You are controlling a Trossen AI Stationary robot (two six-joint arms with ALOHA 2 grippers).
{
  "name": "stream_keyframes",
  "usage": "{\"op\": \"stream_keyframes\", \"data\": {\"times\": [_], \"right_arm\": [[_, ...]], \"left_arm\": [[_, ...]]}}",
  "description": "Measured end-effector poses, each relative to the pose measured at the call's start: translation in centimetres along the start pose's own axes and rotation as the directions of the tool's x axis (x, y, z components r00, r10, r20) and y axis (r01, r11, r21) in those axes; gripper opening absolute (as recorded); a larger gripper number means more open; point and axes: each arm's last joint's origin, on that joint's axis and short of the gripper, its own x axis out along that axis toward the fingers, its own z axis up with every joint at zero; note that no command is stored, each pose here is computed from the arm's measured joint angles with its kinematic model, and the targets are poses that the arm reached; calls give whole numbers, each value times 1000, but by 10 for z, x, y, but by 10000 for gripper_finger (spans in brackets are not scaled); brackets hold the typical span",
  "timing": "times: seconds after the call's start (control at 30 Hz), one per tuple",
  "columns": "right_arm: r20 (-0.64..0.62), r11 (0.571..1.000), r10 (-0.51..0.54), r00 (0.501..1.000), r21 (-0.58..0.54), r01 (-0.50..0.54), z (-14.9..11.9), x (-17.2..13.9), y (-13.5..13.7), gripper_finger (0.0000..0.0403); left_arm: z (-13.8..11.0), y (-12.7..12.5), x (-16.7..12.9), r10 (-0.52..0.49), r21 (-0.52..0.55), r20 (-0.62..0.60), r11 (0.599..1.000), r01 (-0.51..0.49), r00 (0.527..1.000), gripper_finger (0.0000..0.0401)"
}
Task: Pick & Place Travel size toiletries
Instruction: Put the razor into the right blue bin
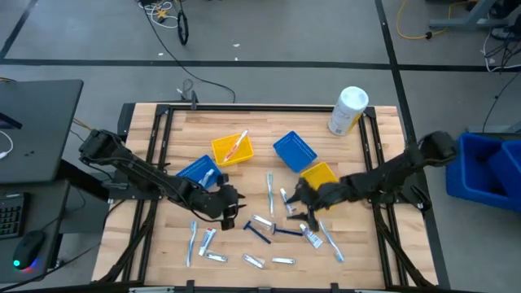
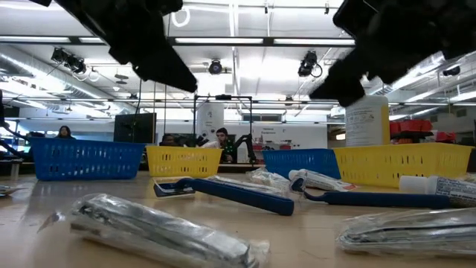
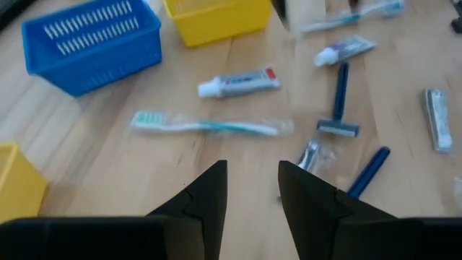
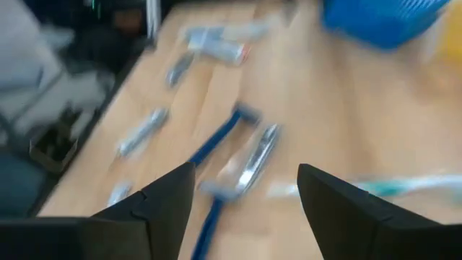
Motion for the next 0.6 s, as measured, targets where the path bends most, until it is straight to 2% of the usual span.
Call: {"op": "stream_keyframes", "data": {"times": [0.2,0.37,0.6], "right_arm": [[-168,1000,6,986,-3,-7,-22,37,23,245],[-202,1000,4,979,6,-3,-29,54,29,237],[-292,998,-61,954,-39,52,-44,68,29,225]], "left_arm": [[2,-1,0,-5,9,23,1000,5,1000,132],[2,-1,0,-19,-3,17,1000,19,1000,132],[2,-2,0,-38,1,12,999,38,999,132]]}}
